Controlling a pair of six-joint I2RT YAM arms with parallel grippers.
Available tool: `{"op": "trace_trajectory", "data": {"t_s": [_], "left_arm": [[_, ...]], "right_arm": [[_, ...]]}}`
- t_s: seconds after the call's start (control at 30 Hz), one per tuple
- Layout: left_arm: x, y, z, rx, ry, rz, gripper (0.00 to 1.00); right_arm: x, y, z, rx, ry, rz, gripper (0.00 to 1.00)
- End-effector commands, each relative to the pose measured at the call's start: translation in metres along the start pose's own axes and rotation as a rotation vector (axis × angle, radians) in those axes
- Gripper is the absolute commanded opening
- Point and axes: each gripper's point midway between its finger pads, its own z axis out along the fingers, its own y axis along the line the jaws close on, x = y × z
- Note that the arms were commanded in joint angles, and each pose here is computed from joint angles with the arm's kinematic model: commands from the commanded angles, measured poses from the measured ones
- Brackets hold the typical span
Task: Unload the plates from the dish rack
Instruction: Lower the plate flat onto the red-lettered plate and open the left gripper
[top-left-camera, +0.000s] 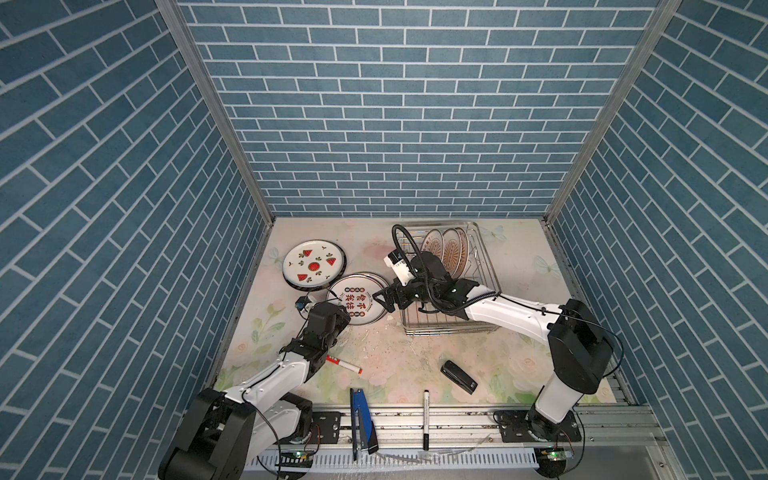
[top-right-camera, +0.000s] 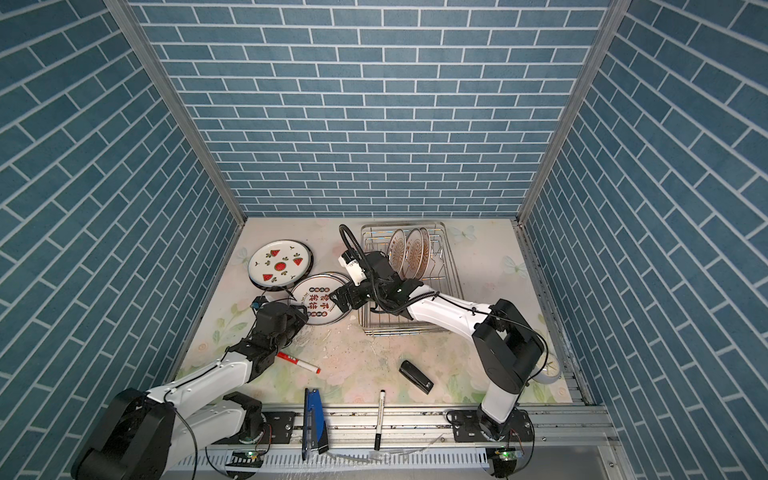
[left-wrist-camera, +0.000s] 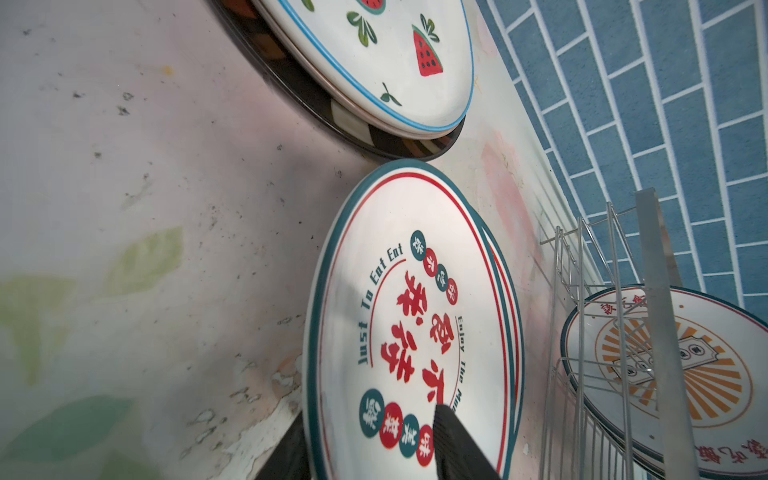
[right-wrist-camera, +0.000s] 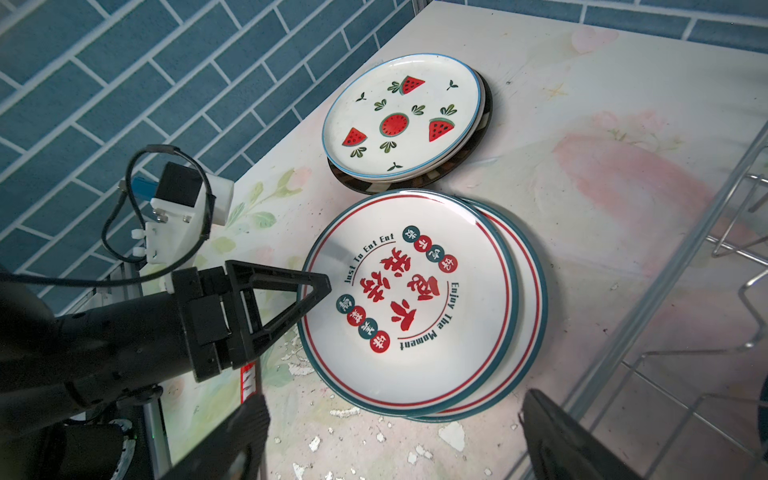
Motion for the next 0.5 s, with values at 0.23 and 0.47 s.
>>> {"op": "trace_trajectory", "data": {"t_s": [0.23, 0.47], "left_arm": [[-0.007, -0.014, -0.002, -0.013, -0.020, 0.059, 0.49], [0.006, -0.017, 0.007, 0.023, 0.038, 0.053, 0.49]], "right_arm": [[-0.017, 0.012, -0.002, -0.011, -0.026, -0.054, 0.95], [-0.017, 0.015, -0.006, -0.009, -0.030, -0.065, 0.95]]}}
